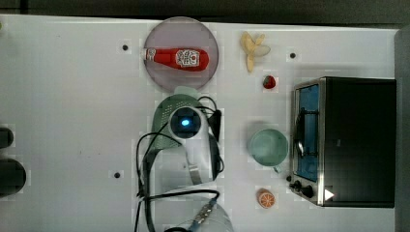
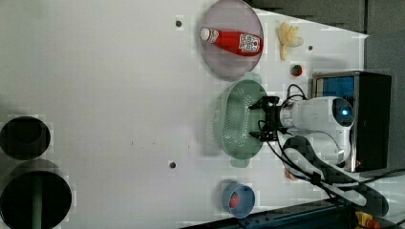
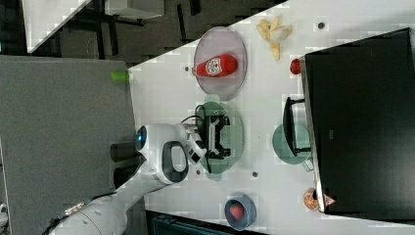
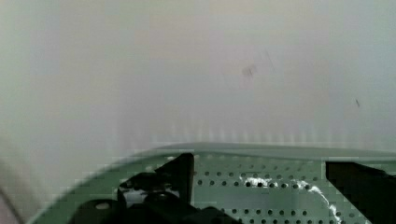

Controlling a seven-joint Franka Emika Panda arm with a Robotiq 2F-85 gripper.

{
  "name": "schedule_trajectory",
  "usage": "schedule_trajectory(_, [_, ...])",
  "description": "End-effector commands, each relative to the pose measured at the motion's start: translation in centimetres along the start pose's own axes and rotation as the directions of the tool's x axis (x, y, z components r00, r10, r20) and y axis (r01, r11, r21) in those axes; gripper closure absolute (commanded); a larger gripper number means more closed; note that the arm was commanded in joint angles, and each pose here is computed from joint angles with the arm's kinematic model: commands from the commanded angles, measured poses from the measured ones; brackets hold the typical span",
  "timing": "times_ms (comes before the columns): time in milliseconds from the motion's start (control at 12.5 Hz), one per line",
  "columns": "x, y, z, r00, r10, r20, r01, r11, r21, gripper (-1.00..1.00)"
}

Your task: Drag strainer left to right.

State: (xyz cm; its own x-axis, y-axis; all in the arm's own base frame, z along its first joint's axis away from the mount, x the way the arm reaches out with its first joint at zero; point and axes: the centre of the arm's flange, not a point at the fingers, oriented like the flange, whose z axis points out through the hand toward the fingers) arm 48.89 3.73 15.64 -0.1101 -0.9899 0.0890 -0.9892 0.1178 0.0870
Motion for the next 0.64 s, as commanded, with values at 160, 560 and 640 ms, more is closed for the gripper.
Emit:
schedule_trajectory(160, [3.8,-0.4,-0.1,0.996,-0.09,-0.022,0.09,0.996,0.008,-1.0])
schedule_trajectory(560, [9.1,-0.9,0.0,0.994,-0.101,-0.048,0.102,0.995,0.016,-1.0])
schedule_trajectory(640, [9.9,-0.9,0.1,0.993,-0.104,-0.053,0.105,0.994,0.016,-1.0])
